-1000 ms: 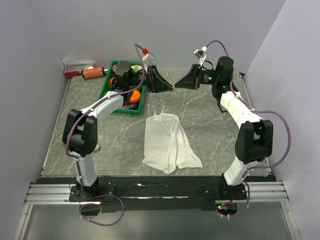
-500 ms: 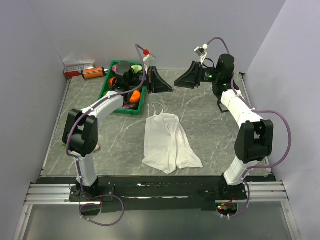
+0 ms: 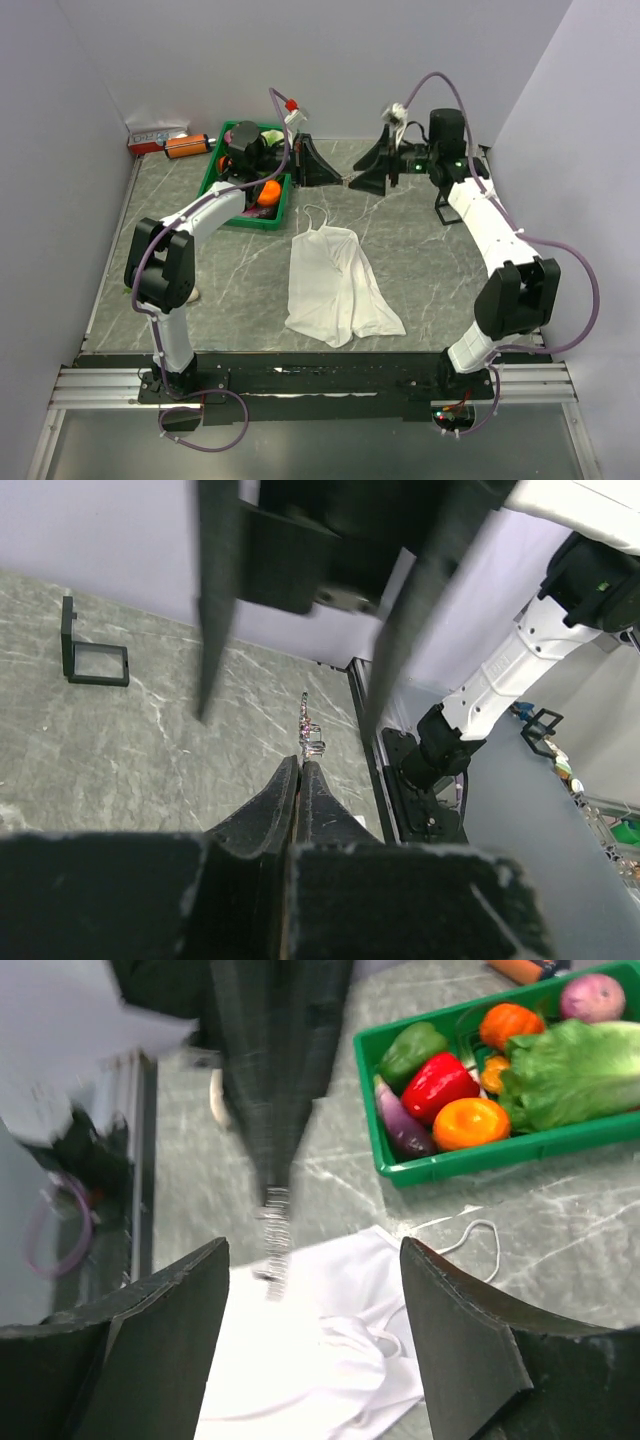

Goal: Remove the brooch from the garment

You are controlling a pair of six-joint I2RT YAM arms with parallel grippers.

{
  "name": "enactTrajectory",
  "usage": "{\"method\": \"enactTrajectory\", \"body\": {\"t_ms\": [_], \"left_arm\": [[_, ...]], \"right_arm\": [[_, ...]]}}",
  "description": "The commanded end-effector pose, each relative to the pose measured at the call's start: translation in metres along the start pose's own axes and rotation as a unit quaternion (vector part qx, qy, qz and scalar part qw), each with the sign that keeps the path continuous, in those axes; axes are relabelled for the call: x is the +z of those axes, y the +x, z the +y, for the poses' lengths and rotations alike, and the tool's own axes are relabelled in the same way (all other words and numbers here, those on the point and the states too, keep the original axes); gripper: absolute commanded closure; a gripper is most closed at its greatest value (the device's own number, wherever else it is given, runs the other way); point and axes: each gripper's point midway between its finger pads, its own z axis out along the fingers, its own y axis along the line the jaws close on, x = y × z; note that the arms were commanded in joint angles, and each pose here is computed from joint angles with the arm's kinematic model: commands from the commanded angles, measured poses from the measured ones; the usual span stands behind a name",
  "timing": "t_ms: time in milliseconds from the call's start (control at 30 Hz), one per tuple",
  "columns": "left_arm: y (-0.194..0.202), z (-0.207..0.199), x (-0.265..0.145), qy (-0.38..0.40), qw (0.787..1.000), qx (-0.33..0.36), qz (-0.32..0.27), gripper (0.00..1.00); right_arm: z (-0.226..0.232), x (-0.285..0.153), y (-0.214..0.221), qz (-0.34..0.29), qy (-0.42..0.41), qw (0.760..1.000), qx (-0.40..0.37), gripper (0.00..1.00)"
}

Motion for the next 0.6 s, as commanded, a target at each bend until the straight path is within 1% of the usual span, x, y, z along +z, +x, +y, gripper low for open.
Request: {"method": "enactTrajectory", "body": {"t_ms": [0,33,67,200,333,567], "left_arm": [[-0.0222,-0.0274,-0.0020,0.018,0.998,0.054,-0.005,0.99],[-0.0225,-0.0281,-0.0021,0.019,0.998,0.055,-0.005,0.99],[-0.0230,-0.0287,-0.0021,0.019,0.998,0.056,-0.005,0.99],[-0.0237,-0.0294,-0.0022,0.018,0.998,0.057,-0.005,0.99],[-0.0236,-0.0297,-0.0023,0.018,0.998,0.057,-0.005,0.99],[-0.0233,-0.0302,-0.0026,0.018,0.998,0.059,-0.004,0.99]], "right_arm": [[0.0351,-0.0013,-0.0033,0.021,0.000,0.992,-0.121,0.26],[0.0369,0.0001,-0.0019,0.023,-0.004,0.993,-0.119,0.28],[0.0393,0.0009,-0.0007,0.024,-0.008,0.993,-0.113,0.33],[0.0415,0.0021,-0.0026,0.026,-0.017,0.994,-0.101,0.46],[0.0438,0.0023,-0.0006,0.034,-0.024,0.994,-0.099,0.48],[0.0412,0.0027,0.0008,0.038,-0.018,0.996,-0.075,0.59]]}}
